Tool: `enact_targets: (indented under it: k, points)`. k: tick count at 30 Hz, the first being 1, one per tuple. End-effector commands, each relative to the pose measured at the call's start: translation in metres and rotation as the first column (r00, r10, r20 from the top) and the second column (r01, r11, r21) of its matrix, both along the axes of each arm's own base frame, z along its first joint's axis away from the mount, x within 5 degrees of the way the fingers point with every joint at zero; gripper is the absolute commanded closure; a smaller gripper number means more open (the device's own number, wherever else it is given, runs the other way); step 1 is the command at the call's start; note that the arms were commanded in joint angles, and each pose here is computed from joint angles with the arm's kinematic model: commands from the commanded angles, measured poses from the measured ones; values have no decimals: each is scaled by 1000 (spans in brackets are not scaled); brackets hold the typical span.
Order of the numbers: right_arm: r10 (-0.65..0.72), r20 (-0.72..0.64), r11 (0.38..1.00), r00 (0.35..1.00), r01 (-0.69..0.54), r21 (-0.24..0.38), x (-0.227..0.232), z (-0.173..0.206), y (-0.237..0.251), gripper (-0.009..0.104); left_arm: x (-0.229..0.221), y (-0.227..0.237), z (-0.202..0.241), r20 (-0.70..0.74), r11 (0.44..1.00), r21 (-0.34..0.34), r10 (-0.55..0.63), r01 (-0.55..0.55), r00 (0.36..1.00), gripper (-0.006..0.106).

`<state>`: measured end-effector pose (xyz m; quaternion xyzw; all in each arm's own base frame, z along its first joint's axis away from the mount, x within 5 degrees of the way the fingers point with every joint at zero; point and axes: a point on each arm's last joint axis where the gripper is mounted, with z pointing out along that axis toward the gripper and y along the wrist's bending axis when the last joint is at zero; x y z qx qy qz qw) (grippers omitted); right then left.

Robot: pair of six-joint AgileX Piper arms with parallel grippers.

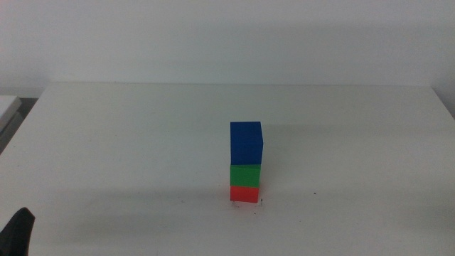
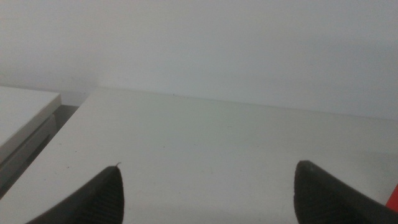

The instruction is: Stack red cubes first, then green, then blue cubes in a specific spot.

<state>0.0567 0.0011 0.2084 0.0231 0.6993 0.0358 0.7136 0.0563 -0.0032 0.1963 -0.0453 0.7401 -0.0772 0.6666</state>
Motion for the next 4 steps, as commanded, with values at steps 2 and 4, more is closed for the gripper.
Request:
enact_targets:
  k: [2,4]
  points:
    - [-6,12,1000,1000,6,-24,0,0,0,2,0,0,2,19,1000,0,3,-3,1000,7]
    - [-6,12,1000,1000,6,-24,0,0,0,2,0,0,2,19,1000,0,3,-3,1000,7]
